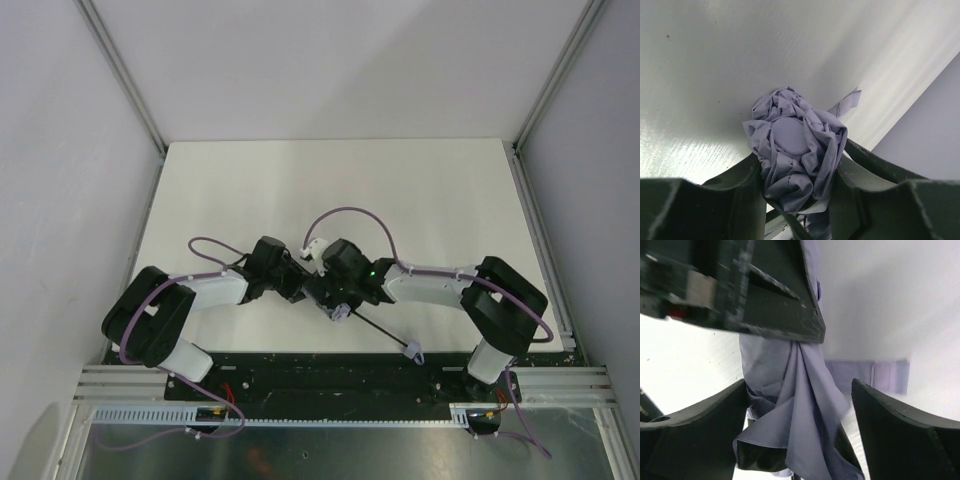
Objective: Put away the umbrella
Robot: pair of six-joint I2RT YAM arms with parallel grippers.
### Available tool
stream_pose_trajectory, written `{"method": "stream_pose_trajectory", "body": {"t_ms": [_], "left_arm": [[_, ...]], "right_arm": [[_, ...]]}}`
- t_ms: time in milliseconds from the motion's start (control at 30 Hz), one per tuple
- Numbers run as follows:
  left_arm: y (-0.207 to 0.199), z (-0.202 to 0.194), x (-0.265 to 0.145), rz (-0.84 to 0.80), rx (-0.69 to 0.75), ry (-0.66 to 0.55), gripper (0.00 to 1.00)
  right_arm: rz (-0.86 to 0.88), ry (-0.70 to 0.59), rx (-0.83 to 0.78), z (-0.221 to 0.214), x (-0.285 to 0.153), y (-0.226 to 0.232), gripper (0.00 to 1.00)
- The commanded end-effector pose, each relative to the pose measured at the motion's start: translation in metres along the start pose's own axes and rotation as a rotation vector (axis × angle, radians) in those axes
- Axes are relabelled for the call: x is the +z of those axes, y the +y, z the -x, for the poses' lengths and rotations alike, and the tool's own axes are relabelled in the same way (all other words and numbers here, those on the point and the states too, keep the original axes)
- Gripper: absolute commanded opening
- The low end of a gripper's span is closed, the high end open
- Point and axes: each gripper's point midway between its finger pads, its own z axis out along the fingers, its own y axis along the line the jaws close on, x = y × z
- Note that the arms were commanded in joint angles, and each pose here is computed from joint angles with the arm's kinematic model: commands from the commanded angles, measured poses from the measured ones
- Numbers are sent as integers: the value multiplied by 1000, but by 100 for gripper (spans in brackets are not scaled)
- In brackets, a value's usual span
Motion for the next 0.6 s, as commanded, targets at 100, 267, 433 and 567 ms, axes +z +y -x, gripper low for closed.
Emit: {"method": "stream_pose_trajectory", "body": {"t_ms": [100,267,433,567], "left_arm": [[60,-4,-1,205,-1,12,0],[57,-4,-2,196,3,16,0],[56,-4,-2,193,2,18,0],[54,-5,-2,189,3,22,0]], "right_arm": [[181,-46,208,-4,-38,-13,72],[212,-82,273,-7,-57,-22,72],[193,-102,306,-8,-60,-32,73],[187,-96,320,-9,-53,-31,72]]}}
